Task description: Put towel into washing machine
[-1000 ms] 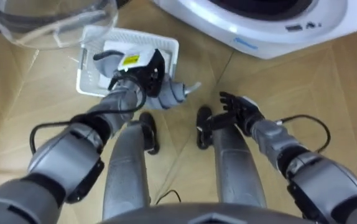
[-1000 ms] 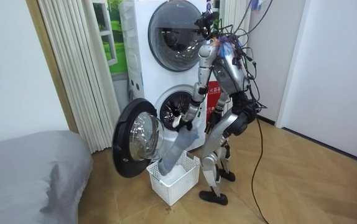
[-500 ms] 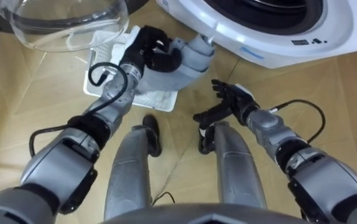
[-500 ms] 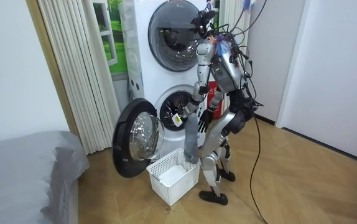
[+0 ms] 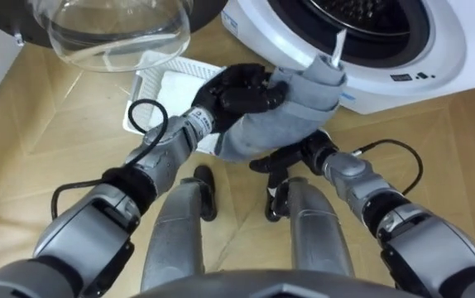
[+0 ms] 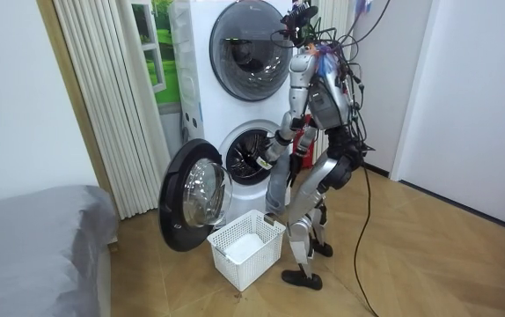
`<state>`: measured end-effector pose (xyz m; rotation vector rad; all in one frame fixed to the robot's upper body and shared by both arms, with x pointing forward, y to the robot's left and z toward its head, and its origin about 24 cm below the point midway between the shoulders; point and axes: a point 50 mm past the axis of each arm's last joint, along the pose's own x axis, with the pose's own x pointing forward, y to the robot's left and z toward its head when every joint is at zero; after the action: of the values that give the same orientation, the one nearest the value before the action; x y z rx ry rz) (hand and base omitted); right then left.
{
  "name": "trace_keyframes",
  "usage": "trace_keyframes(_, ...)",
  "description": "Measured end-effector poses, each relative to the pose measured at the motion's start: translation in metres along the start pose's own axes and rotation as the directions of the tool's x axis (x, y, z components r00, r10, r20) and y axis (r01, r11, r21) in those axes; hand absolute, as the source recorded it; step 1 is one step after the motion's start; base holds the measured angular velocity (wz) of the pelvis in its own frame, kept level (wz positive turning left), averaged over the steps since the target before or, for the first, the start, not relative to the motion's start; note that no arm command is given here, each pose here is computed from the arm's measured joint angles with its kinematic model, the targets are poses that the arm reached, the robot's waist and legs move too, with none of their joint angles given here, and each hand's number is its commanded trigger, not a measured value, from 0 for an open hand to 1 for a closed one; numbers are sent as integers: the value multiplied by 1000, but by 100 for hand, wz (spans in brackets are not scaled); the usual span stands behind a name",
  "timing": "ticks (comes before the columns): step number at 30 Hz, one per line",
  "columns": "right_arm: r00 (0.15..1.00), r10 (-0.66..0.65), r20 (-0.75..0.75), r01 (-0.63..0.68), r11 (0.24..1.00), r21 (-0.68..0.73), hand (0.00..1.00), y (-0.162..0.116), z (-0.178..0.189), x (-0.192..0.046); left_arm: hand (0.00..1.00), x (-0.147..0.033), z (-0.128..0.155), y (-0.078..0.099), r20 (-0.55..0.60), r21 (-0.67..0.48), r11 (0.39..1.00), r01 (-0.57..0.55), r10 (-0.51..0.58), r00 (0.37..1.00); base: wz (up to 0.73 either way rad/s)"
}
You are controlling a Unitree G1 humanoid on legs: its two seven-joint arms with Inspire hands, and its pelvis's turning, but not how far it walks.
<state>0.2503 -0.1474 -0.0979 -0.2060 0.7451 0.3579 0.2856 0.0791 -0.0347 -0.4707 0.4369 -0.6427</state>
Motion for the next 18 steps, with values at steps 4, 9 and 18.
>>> trace_keyframes(4,1000,-2,-29,2,1000,-7,0,0,-3,0,100,0,-3,-1,-13,-75,997,22,-23,1000,-1)
trace_keyframes(9,998,-11,-58,10,1000,-2,100,2,-6,0,100,6,-1,-10,47,-243,969,49,-39,998,2)
trace_keyframes(18,999,-31,-34,32,999,28,100,-1,3,2,100,14,17,-25,194,-395,907,150,-77,978,0)
